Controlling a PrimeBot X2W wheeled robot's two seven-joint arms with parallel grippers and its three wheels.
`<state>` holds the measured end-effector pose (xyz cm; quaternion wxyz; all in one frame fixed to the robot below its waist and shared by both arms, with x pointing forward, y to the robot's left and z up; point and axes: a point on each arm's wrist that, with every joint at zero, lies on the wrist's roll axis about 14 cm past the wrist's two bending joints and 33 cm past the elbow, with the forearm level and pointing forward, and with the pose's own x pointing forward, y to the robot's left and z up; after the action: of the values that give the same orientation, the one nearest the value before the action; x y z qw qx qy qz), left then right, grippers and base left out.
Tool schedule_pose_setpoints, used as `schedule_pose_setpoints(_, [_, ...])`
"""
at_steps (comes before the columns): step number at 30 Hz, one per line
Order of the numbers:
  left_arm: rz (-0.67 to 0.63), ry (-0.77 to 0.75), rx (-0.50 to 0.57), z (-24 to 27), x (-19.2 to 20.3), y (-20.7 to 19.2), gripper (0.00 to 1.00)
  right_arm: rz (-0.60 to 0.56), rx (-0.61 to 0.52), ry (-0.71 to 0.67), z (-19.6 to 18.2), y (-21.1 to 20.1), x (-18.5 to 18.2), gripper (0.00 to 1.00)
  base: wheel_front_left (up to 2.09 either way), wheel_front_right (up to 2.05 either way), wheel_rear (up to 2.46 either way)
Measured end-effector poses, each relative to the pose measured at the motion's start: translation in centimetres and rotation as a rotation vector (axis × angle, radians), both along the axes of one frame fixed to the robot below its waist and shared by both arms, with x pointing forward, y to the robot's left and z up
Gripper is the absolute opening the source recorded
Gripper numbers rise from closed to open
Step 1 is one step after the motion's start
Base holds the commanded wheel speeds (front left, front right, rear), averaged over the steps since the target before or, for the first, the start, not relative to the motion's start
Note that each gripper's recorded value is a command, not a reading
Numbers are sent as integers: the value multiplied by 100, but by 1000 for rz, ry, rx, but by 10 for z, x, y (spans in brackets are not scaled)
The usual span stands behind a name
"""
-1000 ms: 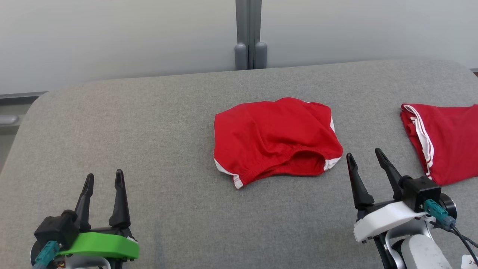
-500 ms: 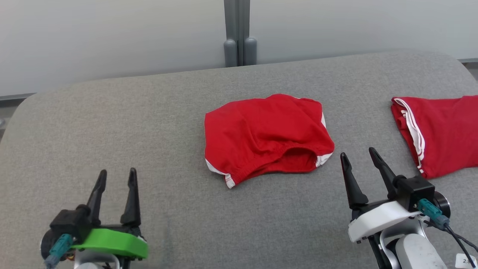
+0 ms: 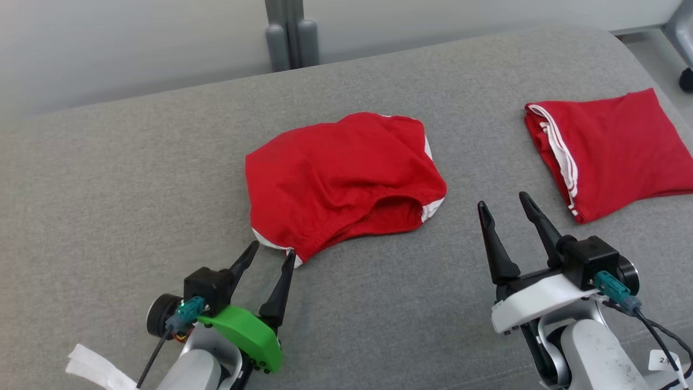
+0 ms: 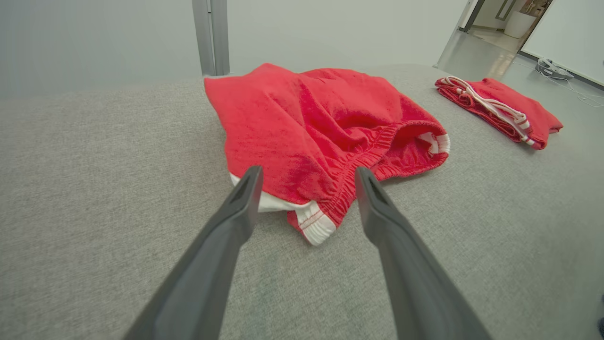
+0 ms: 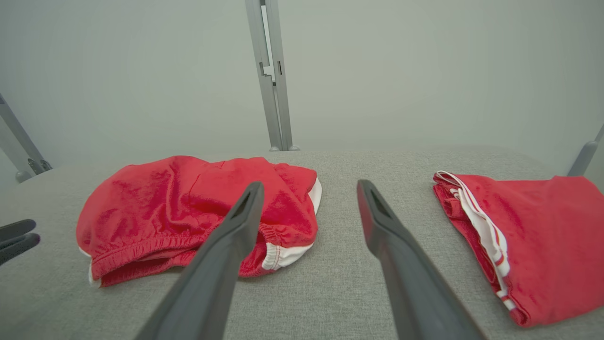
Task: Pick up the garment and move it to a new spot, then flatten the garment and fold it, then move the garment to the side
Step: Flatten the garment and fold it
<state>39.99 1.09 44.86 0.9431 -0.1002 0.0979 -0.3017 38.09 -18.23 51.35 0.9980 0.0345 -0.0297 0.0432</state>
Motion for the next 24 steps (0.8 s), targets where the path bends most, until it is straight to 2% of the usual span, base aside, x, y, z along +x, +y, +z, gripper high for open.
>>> schedule_pose_setpoints(4, [-58, 72, 53, -28, 1, -13, 100, -31, 3, 21, -8, -8, -2, 100, 0, 0, 0])
schedule_pose_setpoints(10, [-110, 140, 78, -51, 1, -28, 100, -79, 2, 50, -19, -23, -8, 100, 0, 0, 0])
schedule_pose_setpoints(15, [-103, 163, 125, -65, 8, -28, 100, -101, -1, 54, -20, -30, -10, 100, 0, 0, 0])
schedule_pose_setpoints(16, [-86, 152, 134, -64, 12, -27, 44, -103, -2, 54, -20, -30, -10, 100, 0, 0, 0])
schedule_pose_setpoints(17, [-63, 136, 127, -60, 17, -25, 0, -103, -2, 53, -20, -30, -10, 100, 0, 0, 0])
schedule_pose_setpoints(24, [49, -30, 48, -7, 57, -18, 0, -99, -1, 47, -18, -29, -10, 100, 0, 0, 0])
